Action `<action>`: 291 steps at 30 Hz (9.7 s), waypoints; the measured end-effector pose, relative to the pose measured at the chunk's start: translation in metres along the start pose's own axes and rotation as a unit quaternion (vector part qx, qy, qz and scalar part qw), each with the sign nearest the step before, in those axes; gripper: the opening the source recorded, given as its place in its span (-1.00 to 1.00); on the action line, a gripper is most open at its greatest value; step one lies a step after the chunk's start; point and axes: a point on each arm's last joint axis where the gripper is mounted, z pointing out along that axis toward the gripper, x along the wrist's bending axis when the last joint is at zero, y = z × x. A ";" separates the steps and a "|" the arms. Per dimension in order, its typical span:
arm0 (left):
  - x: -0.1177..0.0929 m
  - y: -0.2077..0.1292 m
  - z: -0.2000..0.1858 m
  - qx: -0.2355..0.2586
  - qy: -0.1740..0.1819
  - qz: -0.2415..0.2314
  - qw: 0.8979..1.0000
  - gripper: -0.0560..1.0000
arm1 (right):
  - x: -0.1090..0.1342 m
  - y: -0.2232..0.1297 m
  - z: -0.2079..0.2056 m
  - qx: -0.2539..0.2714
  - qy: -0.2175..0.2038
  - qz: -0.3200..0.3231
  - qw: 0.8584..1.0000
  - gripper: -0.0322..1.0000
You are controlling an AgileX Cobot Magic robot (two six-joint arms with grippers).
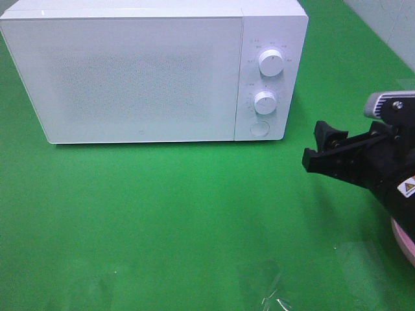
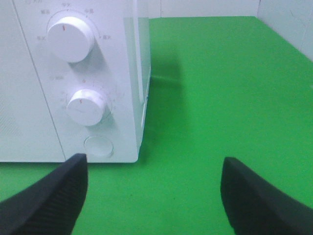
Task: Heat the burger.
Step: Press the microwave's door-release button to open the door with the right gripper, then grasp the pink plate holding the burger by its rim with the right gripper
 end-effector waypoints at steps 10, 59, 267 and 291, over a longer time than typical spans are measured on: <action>0.000 0.000 0.000 0.000 0.000 0.000 1.000 0.95 | 0.040 -0.012 0.008 0.018 0.020 0.000 1.000 0.48; 0.000 0.000 0.000 -0.001 0.000 0.000 1.000 0.95 | 0.051 -0.017 0.017 0.030 0.005 0.638 0.770 -0.92; 0.000 0.000 0.000 -0.001 0.000 0.000 1.000 0.95 | 0.047 0.051 0.001 0.474 0.194 -0.064 0.856 -0.56; 0.000 0.000 0.000 -0.001 0.000 0.000 1.000 0.95 | -0.049 0.082 -0.001 0.475 0.034 -0.076 0.876 0.74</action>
